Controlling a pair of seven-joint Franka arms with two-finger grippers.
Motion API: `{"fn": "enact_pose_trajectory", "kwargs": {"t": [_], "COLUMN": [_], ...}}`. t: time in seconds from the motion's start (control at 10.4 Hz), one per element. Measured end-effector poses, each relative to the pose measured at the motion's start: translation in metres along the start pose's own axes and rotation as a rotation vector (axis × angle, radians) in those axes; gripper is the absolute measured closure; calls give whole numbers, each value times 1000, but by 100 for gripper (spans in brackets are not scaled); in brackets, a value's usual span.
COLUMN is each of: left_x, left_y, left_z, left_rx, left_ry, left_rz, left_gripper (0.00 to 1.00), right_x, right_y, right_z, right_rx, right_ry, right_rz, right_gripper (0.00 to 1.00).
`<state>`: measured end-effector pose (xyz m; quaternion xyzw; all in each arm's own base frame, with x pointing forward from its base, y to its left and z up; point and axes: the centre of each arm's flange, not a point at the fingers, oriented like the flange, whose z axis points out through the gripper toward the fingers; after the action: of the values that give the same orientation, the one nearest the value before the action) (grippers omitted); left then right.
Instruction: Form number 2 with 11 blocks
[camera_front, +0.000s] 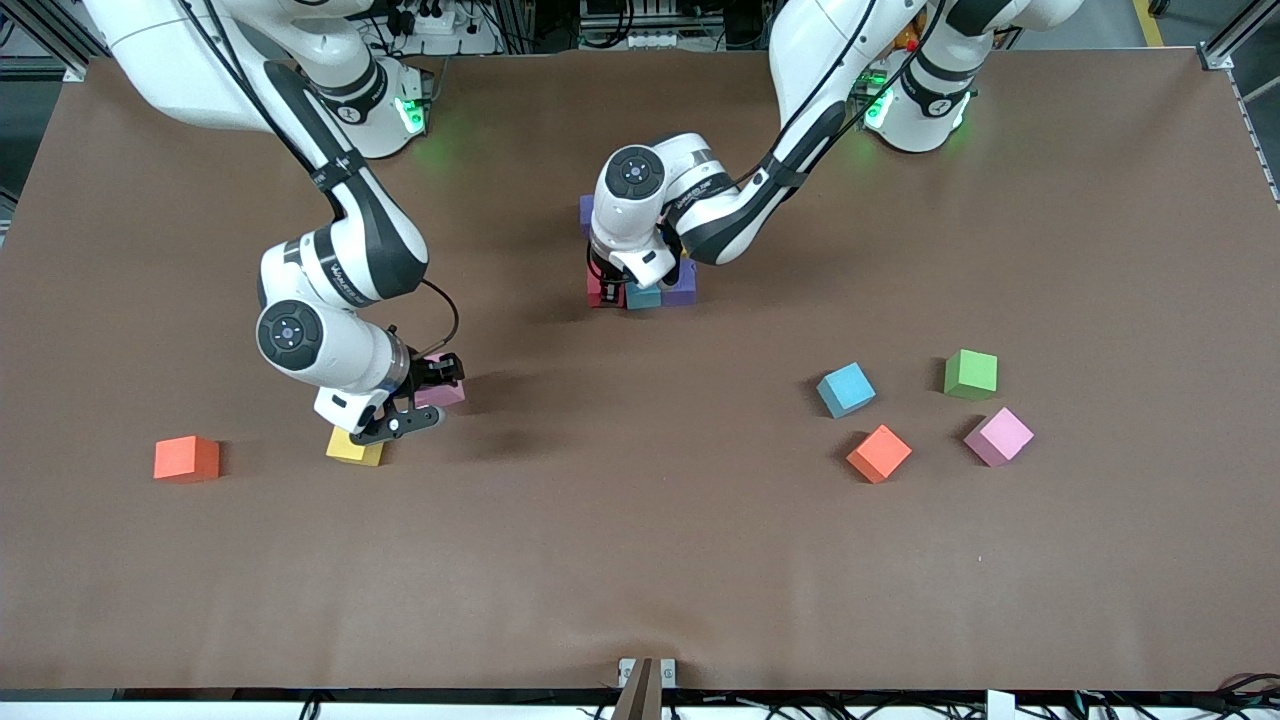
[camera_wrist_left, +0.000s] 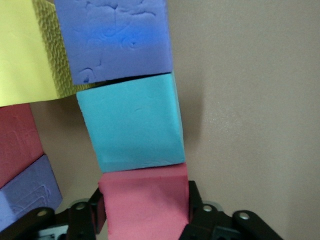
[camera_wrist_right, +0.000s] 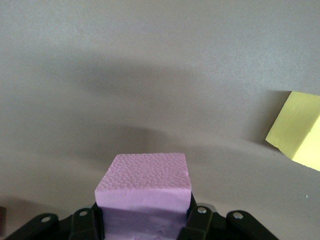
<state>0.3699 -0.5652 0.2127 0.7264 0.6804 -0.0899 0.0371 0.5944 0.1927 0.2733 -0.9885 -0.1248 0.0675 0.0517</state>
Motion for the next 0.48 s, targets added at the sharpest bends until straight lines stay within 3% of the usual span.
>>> {"fn": "enact_pose_trajectory", "kwargs": {"t": [0.48], "left_x": [2], "left_y": [0], "left_z": [7], "left_rx": [10], "left_ry": [6], "left_rz": [-3], "left_gripper": [30], "right_x": [0], "right_y": [-6], "right_z": [1], "right_rx": [-1], "right_ry": [-1], "right_rz": [-9], "right_gripper": [44]}}
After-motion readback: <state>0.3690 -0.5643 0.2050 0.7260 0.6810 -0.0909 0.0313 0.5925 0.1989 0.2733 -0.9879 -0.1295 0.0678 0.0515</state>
